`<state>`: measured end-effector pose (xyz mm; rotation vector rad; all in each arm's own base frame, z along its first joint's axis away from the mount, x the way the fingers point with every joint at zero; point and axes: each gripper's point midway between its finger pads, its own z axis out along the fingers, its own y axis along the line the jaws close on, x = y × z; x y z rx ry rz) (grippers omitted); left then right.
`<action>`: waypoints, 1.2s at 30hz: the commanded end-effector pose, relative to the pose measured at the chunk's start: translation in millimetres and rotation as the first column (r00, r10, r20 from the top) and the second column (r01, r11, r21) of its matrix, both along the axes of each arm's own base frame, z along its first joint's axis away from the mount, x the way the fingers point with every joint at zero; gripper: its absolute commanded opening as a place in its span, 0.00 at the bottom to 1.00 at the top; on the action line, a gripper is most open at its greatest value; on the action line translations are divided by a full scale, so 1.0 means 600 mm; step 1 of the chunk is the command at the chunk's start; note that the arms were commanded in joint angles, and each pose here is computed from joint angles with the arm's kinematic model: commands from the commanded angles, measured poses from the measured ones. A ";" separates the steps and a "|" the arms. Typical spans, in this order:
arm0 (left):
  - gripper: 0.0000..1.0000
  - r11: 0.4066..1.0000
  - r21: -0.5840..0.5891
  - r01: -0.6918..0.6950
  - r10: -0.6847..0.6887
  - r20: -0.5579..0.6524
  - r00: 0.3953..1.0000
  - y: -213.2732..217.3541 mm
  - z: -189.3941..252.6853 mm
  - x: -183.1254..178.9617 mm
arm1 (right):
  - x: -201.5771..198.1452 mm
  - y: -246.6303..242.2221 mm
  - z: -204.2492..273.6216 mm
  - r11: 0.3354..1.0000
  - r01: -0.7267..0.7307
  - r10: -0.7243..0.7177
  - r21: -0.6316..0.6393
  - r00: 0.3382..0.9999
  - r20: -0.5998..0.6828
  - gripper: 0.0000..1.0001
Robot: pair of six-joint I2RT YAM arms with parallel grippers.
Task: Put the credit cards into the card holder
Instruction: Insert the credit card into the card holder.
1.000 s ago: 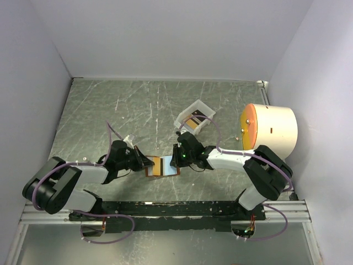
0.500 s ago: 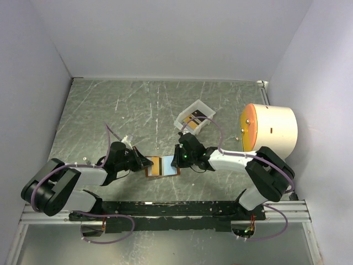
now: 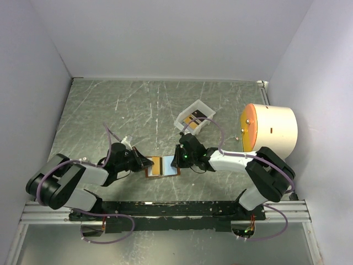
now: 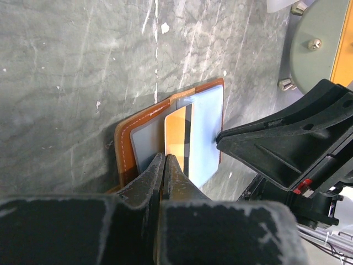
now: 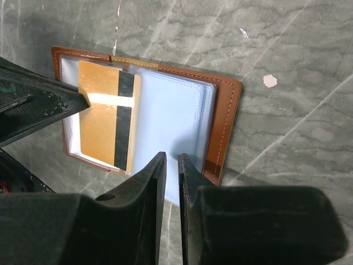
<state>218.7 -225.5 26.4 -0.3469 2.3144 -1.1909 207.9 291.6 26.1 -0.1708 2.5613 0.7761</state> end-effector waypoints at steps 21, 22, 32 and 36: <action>0.07 0.999 0.016 0.028 -0.029 0.023 0.999 -0.022 -0.002 -0.010 | 0.009 -0.042 0.029 0.995 0.089 -0.086 -0.052 0.994 0.073 0.32; 0.07 0.999 0.014 0.028 -0.029 0.022 0.999 -0.023 -0.003 -0.011 | 0.007 -0.044 0.025 0.994 0.094 -0.090 -0.054 0.994 0.069 0.33; 0.07 0.999 -0.005 0.042 -0.042 0.024 0.999 -0.042 0.004 -0.012 | -0.017 -0.043 -0.012 0.995 0.100 -0.100 -0.023 0.995 -0.005 0.31; 0.07 0.999 -0.005 0.049 -0.049 0.022 0.999 -0.054 0.004 -0.014 | -0.023 -0.038 -0.016 0.994 0.106 -0.106 0.010 0.994 -0.021 0.27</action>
